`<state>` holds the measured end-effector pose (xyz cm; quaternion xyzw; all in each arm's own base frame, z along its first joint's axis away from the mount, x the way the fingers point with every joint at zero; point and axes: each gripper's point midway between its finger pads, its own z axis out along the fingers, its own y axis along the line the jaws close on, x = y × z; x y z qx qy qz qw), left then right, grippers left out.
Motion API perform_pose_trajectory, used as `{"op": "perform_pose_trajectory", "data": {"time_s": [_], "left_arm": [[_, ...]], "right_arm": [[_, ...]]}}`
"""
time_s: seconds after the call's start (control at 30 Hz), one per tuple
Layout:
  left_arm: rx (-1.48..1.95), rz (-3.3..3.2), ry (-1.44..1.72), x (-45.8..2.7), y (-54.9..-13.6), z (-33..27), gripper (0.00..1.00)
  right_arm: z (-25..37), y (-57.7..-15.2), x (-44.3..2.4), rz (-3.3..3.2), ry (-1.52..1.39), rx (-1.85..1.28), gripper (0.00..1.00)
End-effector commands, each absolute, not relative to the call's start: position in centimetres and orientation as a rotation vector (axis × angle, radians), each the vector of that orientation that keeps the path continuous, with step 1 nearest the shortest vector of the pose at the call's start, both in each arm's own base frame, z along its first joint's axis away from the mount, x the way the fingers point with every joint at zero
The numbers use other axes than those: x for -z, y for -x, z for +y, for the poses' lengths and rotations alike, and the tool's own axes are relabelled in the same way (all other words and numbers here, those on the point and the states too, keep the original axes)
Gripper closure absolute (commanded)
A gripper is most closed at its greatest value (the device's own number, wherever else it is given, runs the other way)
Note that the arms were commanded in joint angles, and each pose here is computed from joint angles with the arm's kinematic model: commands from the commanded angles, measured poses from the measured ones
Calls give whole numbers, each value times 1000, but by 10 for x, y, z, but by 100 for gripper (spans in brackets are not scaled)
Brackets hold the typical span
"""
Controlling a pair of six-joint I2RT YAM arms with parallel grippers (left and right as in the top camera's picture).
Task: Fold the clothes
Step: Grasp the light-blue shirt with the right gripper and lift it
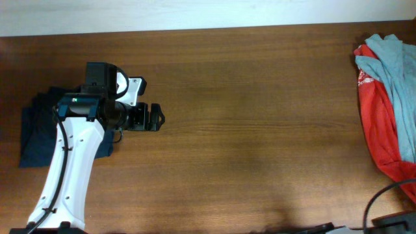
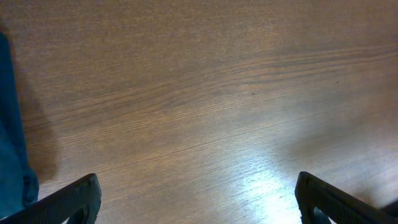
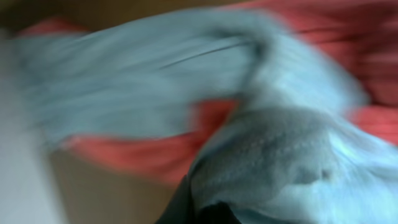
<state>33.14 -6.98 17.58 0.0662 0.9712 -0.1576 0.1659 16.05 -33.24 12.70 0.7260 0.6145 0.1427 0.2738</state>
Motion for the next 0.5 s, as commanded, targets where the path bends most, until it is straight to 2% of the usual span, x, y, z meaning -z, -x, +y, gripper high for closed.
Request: {"op": "perform_pose_trajectory", "data": {"time_s": [0.0, 0.13, 0.27, 0.47], "left_arm": [[472, 2746, -185, -182, -335, -72, 1], [471, 2743, -185, -189, -331, -71, 1], [451, 2659, -228, -223, -333, -71, 4], [321, 2425, -253, -314, -338, -60, 5]], "right_arm": [[-270, -252, -229, 1681, -1460, -755, 96], [-178, -306, -318, 1820, -971, -800, 96], [-80, -321, -386, 1882, -548, -738, 96], [27, -310, -423, 1893, -171, -809, 96]]}}
